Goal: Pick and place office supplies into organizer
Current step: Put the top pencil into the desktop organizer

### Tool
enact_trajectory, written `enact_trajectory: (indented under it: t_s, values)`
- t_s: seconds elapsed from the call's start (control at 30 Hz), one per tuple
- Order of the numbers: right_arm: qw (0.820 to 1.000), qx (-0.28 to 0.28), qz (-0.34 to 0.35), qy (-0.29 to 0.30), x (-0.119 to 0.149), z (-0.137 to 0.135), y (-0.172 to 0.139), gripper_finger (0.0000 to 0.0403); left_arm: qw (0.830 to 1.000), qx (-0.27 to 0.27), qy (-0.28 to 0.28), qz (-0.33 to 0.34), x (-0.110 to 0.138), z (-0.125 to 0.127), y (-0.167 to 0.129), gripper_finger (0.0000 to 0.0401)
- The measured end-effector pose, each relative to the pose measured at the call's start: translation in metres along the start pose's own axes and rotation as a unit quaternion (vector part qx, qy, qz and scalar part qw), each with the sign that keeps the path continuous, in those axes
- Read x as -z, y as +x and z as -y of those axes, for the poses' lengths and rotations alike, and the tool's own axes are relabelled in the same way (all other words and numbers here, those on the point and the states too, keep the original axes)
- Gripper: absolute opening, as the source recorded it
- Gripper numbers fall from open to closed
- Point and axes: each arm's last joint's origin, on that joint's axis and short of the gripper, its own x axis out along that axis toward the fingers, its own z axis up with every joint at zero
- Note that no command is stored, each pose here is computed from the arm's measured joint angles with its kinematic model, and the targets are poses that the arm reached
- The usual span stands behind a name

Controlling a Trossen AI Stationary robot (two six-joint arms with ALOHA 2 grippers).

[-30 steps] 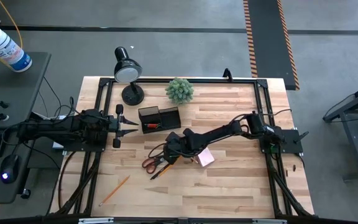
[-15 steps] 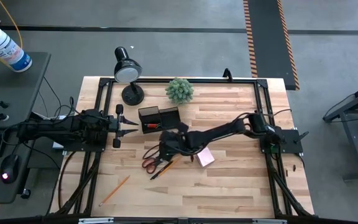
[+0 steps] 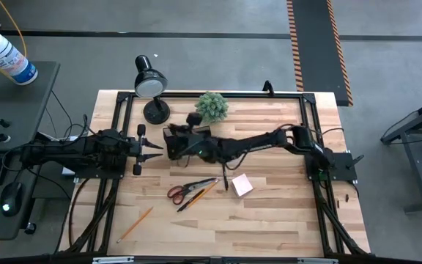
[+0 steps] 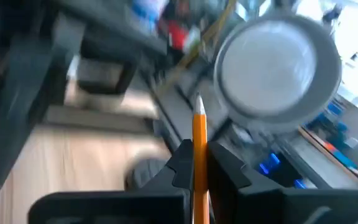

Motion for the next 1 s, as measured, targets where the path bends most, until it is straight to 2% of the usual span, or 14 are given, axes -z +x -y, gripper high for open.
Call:
enact_trajectory:
  t_s: [0.2,0.33,0.47,0.73,1.0]
  values:
    - [0.986,-0.015,0.123,0.113,0.022,0.027,0.015,0.0015,1.000,0.016,0.010,-0.024,0.005,0.002,0.000,0.0090]
    - [0.965,-0.045,0.172,0.194,0.047,0.045,0.022,0.0015,0.999,0.016,0.016,-0.024,0.005,0.002,0.000,0.0090]
    - [0.941,-0.051,0.210,0.261,0.065,0.063,0.026,0.0015,0.999,0.016,0.018,-0.024,0.005,0.002,0.000,0.0090]
    - [0.913,-0.094,0.246,0.312,0.073,0.073,0.025,0.0015,1.000,0.013,0.019,-0.018,0.004,0.001,0.000,0.0090]
    - [0.907,-0.124,0.256,0.311,0.072,0.071,0.025,0.0015,1.000,0.012,0.018,-0.017,0.004,0.001,0.000,0.0090]
